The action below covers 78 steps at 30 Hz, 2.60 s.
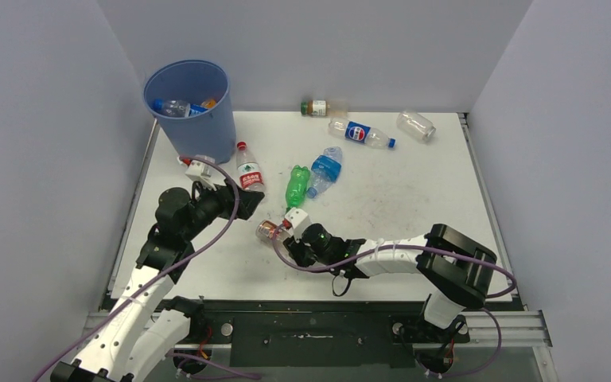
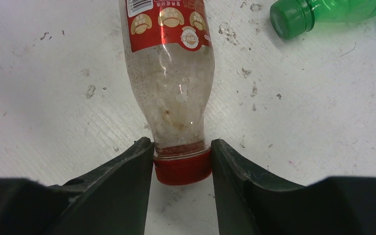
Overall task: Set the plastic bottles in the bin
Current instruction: Pick up the plastic bottle at the center of the board.
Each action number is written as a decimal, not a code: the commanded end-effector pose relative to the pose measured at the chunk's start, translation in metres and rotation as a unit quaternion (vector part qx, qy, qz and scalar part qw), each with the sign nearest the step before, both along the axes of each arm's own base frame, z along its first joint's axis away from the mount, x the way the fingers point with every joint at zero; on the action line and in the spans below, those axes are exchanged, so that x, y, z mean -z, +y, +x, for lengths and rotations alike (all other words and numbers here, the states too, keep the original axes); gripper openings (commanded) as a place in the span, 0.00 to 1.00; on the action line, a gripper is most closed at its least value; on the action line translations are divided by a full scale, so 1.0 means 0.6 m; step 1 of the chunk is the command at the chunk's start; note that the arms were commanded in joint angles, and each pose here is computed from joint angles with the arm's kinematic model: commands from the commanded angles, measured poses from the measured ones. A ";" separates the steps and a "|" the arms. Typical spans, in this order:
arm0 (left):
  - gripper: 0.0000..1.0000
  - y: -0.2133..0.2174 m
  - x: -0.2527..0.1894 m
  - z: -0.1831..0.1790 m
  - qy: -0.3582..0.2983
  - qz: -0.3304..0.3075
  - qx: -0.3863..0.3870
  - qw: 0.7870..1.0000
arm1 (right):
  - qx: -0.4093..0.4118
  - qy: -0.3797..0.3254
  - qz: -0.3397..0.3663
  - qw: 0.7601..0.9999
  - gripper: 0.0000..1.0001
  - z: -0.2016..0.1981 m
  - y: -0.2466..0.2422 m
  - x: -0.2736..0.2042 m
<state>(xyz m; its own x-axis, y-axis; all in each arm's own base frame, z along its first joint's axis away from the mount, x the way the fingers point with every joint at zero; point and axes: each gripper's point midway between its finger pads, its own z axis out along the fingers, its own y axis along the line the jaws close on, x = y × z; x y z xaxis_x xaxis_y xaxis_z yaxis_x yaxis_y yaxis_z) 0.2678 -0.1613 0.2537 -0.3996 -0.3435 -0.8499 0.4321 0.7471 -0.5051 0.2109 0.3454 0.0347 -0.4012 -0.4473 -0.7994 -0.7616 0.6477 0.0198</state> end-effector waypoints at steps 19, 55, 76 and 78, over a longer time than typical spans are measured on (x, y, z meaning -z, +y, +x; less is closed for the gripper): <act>0.80 -0.083 -0.092 -0.070 -0.149 -0.001 0.150 0.977 | 0.008 0.060 0.023 0.998 0.05 -0.096 -0.104 -0.218; 0.54 -0.163 0.028 -0.192 -0.324 0.401 0.403 0.756 | -0.093 0.105 0.104 0.985 0.05 -0.170 -0.090 -0.403; 0.08 -0.207 -0.129 -0.234 -0.273 -0.145 0.256 0.916 | -0.032 -0.134 0.451 0.882 0.90 -0.146 -0.178 -0.617; 0.07 -0.207 -0.141 -0.234 -0.256 -0.187 0.251 0.915 | -0.026 -0.128 0.459 0.879 0.90 -0.142 -0.173 -0.606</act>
